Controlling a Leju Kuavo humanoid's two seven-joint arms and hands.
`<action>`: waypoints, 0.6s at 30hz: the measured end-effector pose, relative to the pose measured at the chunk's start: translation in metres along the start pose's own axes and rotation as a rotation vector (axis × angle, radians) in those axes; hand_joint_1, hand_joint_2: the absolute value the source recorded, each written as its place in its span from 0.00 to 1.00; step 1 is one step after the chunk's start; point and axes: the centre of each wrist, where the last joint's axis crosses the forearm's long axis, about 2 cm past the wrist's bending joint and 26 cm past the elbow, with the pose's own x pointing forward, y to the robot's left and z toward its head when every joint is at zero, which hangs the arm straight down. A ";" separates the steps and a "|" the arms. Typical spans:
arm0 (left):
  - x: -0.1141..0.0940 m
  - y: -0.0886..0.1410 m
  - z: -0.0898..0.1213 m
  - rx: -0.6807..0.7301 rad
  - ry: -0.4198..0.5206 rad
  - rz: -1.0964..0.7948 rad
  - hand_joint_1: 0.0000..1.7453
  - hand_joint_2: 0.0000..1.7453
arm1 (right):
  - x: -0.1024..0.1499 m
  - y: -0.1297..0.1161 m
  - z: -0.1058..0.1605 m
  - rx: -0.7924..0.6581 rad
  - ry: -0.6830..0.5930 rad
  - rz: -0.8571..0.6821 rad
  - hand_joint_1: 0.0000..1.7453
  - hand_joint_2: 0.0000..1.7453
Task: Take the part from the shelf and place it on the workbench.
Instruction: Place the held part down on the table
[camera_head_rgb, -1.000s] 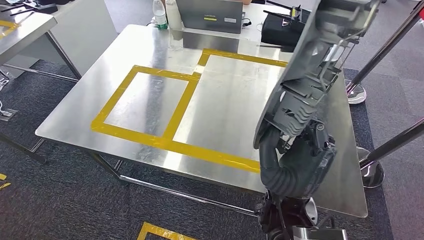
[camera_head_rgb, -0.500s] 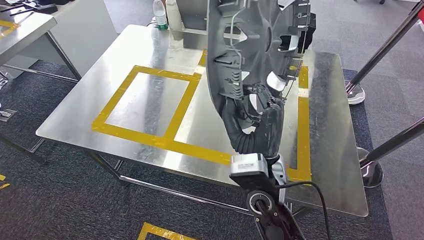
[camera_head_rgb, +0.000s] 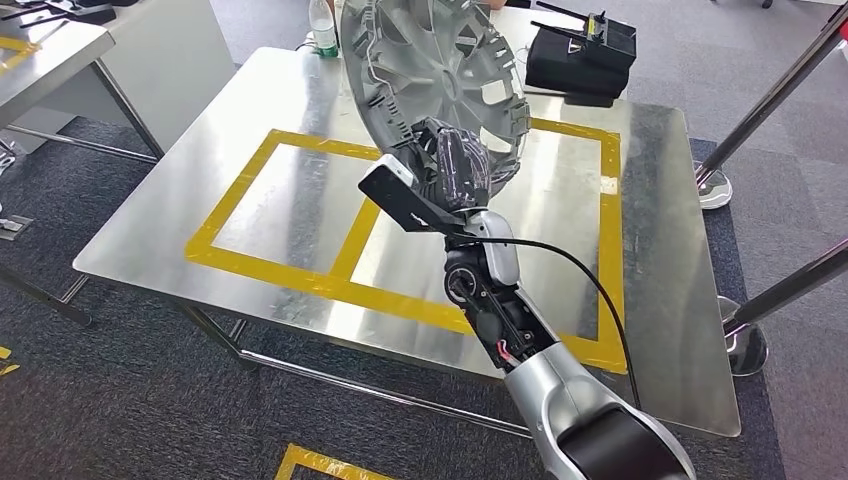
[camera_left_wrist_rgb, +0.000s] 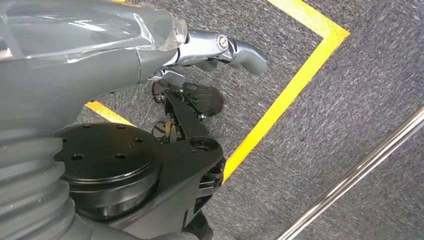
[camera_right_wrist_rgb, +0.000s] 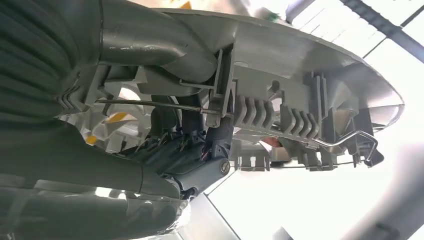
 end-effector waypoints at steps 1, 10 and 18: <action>0.000 0.000 0.000 0.000 0.001 -0.001 0.00 1.00 | -0.003 0.000 -0.002 0.025 0.028 0.013 1.00 1.00; 0.003 0.000 -0.001 -0.003 0.008 -0.004 0.00 1.00 | -0.024 -0.012 -0.015 0.274 0.301 0.177 1.00 1.00; 0.003 0.001 -0.002 0.005 0.009 -0.008 0.00 1.00 | -0.042 -0.015 -0.006 0.415 0.450 0.260 1.00 1.00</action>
